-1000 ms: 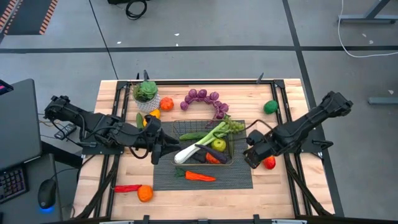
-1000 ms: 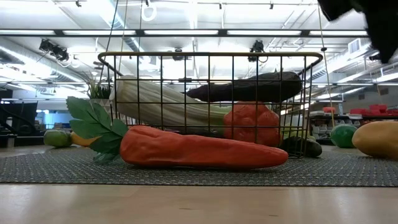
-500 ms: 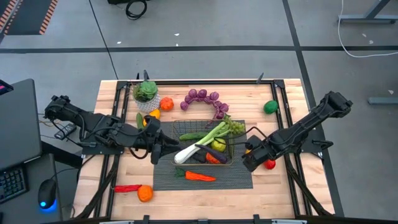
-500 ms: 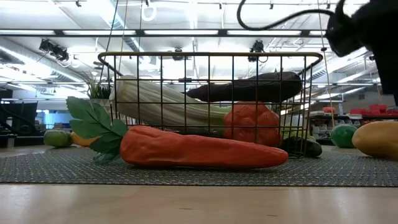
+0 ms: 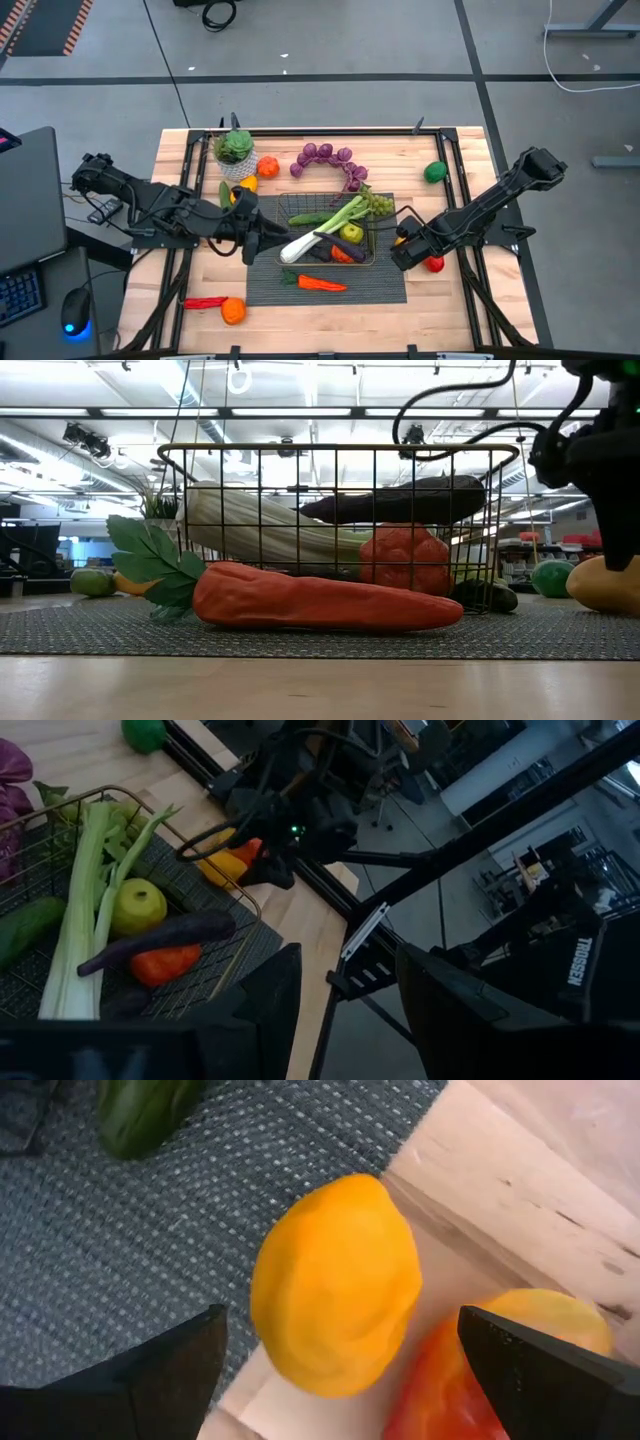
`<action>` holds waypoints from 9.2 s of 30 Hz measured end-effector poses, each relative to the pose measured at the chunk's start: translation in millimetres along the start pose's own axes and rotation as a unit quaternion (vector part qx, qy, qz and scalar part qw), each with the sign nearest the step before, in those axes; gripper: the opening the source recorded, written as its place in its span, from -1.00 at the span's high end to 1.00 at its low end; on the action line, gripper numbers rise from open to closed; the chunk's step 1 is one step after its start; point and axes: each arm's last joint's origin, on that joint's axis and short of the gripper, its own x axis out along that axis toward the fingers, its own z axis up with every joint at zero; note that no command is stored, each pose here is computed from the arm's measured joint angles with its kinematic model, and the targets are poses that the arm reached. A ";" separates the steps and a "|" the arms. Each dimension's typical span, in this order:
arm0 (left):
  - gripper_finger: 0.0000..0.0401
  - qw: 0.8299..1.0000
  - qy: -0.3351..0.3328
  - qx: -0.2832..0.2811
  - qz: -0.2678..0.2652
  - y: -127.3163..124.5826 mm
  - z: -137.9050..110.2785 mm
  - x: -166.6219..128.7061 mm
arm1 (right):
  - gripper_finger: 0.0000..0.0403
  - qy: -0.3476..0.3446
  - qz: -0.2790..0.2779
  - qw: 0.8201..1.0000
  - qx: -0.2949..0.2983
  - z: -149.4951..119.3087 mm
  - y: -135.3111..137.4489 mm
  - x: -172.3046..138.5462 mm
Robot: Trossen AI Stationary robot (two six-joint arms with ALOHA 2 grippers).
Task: Build produce basket
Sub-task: Put the yellow lemon into the gold wire basket, then put the orange carrot into the gold wire basket
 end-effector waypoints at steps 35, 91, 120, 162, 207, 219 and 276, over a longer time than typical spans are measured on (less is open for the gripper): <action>0.14 0.999 0.004 -0.037 0.007 1.6 -0.6 0.2 | -0.25 0.032 0.057 0.997 -0.034 12.2 16.4 -15.0; 0.14 1.000 0.009 -0.016 0.012 2.5 -1.8 0.0 | -0.87 -0.176 0.313 0.904 -0.233 68.7 114.8 -135.4; 0.14 0.992 0.118 0.045 -0.022 -1.1 -20.9 -6.3 | -0.85 -0.142 0.141 0.892 -0.405 4.0 246.9 -105.9; 0.14 0.987 0.145 0.028 -0.057 -20.9 -48.5 -24.6 | -0.72 -0.141 -0.020 0.946 -0.292 39.5 283.6 14.3; 0.14 0.988 0.141 0.027 -0.054 -20.6 -48.1 -24.6 | -0.72 -0.172 -0.007 0.971 -0.164 -42.5 293.5 10.7; 0.14 0.989 0.142 0.006 -0.052 -20.9 -47.9 -24.6 | -0.72 -0.239 -0.106 0.965 -0.032 -30.2 270.3 39.1; 0.14 0.988 0.143 -0.024 -0.048 -20.9 -47.9 -24.6 | -0.41 -0.166 0.023 0.985 -0.043 13.2 293.3 81.4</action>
